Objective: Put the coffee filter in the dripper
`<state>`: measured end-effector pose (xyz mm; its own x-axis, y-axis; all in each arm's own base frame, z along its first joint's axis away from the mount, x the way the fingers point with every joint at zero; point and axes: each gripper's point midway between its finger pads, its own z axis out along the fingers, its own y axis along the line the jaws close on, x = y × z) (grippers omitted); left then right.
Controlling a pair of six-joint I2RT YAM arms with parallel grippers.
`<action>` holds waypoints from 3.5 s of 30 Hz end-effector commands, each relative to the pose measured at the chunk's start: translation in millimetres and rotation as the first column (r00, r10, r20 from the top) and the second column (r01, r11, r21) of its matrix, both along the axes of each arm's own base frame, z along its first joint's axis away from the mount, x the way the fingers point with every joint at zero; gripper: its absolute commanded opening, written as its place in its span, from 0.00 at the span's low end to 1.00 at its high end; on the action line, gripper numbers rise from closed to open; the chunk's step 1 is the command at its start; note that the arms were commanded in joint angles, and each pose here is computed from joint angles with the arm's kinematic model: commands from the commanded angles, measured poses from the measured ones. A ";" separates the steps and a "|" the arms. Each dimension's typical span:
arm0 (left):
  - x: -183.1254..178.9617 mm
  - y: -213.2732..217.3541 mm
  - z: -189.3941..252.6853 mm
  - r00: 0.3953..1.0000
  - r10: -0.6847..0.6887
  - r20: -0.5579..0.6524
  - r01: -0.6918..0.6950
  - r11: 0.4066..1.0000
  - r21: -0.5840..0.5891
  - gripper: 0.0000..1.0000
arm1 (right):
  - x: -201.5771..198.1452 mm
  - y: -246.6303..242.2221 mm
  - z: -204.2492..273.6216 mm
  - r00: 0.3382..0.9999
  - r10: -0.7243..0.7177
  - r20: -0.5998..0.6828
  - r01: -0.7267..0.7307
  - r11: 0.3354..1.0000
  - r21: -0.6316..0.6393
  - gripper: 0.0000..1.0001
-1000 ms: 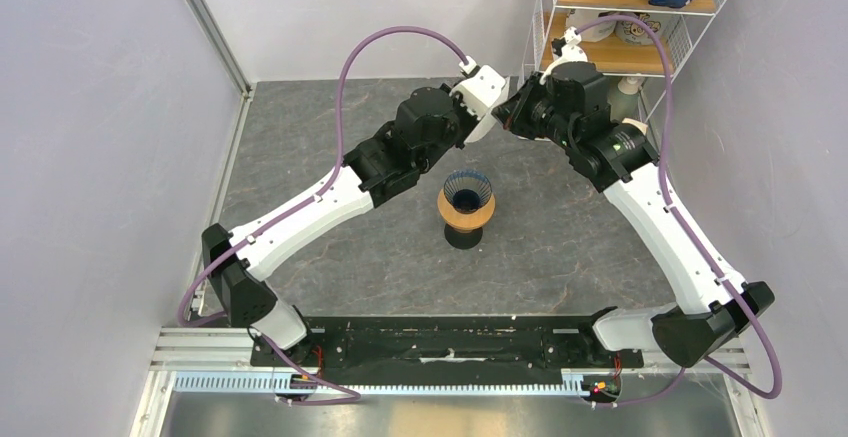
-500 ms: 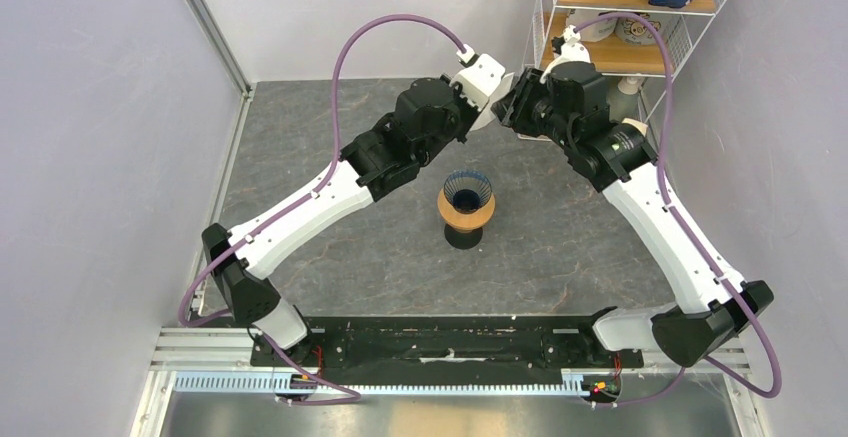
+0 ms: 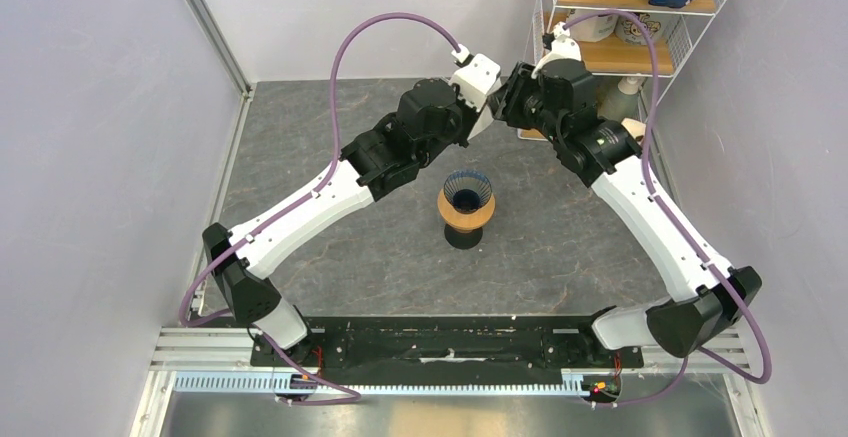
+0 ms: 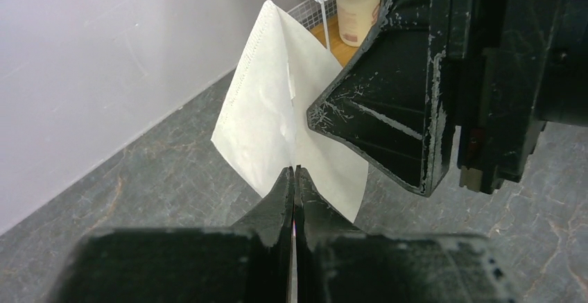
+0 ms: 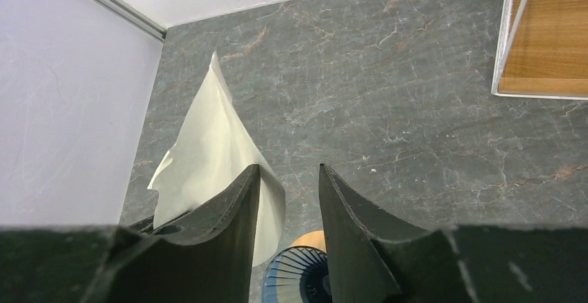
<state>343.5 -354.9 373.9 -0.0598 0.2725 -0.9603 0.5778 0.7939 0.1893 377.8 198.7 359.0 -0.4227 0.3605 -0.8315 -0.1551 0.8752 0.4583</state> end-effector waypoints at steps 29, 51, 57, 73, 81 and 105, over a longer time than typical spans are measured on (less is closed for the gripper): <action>1.7 23.5 35.9 0.997 0.065 0.048 -0.060 0.993 -0.098 0.02 | 0.3 7.6 -16.4 0.998 0.063 0.009 -0.063 0.997 -0.052 0.00; 15.1 9.9 3.8 0.997 0.072 0.010 -0.072 0.997 -0.026 0.51 | -14.4 32.7 15.8 0.982 0.182 0.041 -0.184 0.981 0.062 0.00; 22.2 17.1 11.5 0.993 0.116 0.022 -0.114 0.992 -0.056 0.42 | -16.7 23.5 7.1 0.986 0.163 0.020 -0.163 0.987 0.009 0.00; 18.6 25.1 8.5 0.995 0.075 -0.061 -0.081 0.992 -0.101 0.28 | -16.6 0.1 -12.6 0.996 0.086 -0.003 -0.086 0.991 -0.099 0.00; 5.2 25.8 19.0 0.998 0.012 -0.066 -0.024 0.984 -0.175 0.23 | -20.3 1.8 -12.3 0.993 0.120 0.015 -0.117 0.987 -0.113 0.00; -80.2 92.2 25.9 0.758 -0.643 0.110 0.619 0.762 0.192 0.71 | -74.3 33.8 40.8 0.787 0.578 0.215 -0.573 0.815 -0.090 0.00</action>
<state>288.5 -269.7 432.6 0.0842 0.1134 -0.9900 0.8807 0.4562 0.1272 336.9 206.3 365.6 -0.3956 0.1033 -0.9126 -0.5186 0.7950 0.3148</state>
